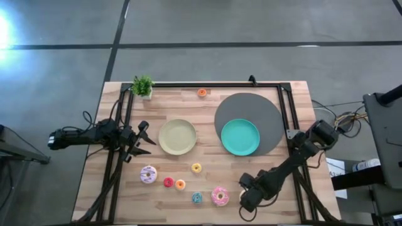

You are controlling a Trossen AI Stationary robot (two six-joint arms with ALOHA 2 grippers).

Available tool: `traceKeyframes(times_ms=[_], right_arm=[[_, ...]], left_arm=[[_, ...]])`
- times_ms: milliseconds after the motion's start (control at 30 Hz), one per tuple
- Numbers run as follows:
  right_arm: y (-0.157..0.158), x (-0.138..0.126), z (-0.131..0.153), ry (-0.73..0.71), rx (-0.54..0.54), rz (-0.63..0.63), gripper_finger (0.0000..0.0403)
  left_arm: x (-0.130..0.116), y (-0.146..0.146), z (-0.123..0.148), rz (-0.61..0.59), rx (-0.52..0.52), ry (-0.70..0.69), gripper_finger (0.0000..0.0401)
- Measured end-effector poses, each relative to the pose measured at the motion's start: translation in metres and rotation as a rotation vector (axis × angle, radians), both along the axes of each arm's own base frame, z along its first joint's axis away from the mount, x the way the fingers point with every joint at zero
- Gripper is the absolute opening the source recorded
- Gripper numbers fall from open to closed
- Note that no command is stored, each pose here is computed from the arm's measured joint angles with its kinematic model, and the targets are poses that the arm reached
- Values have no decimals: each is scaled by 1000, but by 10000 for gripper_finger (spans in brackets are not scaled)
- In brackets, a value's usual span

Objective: Pick & Place donuts
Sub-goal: Put the large black donut on the blue plate

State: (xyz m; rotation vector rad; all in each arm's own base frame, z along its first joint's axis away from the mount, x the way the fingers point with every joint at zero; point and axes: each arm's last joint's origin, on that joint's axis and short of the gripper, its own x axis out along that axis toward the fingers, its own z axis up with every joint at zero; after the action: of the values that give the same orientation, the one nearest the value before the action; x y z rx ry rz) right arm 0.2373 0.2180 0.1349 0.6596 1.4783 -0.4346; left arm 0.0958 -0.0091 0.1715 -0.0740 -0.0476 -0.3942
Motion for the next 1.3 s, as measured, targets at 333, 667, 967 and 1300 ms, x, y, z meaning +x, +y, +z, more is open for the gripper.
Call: traceKeyframes(times_ms=[333, 667, 967, 1300], right_arm=[[-11, -2, 23, -142, -94, -125, 26], [-109, -34, 103, -94, -416, -419, 19], [-187, -10, 68, -154, -296, -427, 24], [-193, -18, 40, -94, -240, -394, 93]], left_arm=[[0, 0, 0, 0, 0, 0, 172], [0, 0, 0, 0, 0, 1, 172], [0, 0, 0, 0, 0, 1, 172], [0, 0, 0, 0, 0, 3, 172]])
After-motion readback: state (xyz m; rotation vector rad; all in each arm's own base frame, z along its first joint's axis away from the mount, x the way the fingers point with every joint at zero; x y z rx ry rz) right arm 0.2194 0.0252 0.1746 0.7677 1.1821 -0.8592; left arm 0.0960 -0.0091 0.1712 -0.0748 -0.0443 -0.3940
